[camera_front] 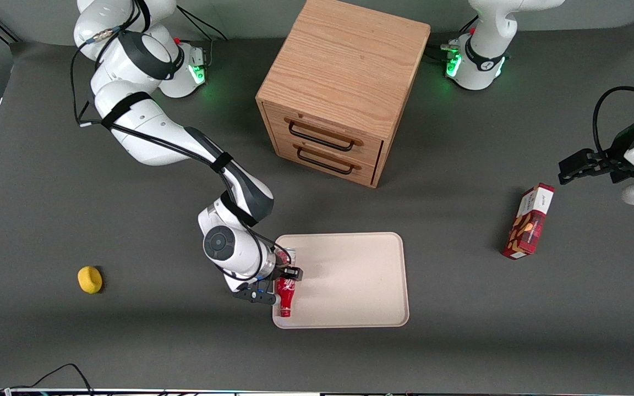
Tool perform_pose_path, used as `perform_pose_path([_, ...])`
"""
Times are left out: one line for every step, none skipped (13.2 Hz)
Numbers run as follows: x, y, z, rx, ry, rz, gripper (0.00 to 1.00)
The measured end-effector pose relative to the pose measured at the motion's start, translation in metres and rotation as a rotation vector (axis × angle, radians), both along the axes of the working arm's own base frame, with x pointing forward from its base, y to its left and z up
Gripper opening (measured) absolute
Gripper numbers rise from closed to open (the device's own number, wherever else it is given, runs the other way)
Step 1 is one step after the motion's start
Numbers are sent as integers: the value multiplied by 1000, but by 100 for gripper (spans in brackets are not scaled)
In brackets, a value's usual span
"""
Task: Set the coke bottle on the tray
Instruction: 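Lower the upright bottle onto the tray's edge area, then open the right gripper and withdraw it up and away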
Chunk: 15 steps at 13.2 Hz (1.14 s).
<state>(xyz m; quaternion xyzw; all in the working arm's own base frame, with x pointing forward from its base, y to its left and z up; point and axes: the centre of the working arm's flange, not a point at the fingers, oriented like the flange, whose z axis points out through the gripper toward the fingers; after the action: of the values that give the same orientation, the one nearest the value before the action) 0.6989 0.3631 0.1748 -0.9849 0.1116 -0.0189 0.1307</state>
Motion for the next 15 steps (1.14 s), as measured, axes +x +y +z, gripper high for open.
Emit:
perform_pose_path([0, -1, 0, -1, -1, -1, 65])
perform_pose_path([1, -1, 0, -3, -7, 2, 76])
perform_pose_path([1, 0, 1, -10, -16, 10, 85])
perform_pose_path([0, 1, 0, -20, -24, 18, 96])
perform_pose_path([0, 2, 0, -25, -28, 23, 100])
perform_pose_path([0, 2, 0, -27, -29, 26, 100])
perform_pose_path([0, 2, 0, -28, -30, 27, 100])
perform_pose_path([-1, 2, 0, -28, -30, 27, 100])
perform_pose_path([-1, 2, 0, -28, -30, 27, 100])
perform_pose_path([-1, 2, 0, -29, -31, 28, 100])
perform_pose_path([-1, 3, 0, -30, -32, 29, 100])
perform_pose_path([-1, 3, 0, -35, -35, 34, 100])
perform_pose_path([-1, 4, 0, -41, -40, 39, 100])
perform_pose_path([-1, 4, -1, -44, -43, 42, 100])
perform_pose_path([-1, 4, 0, -46, -44, 43, 100])
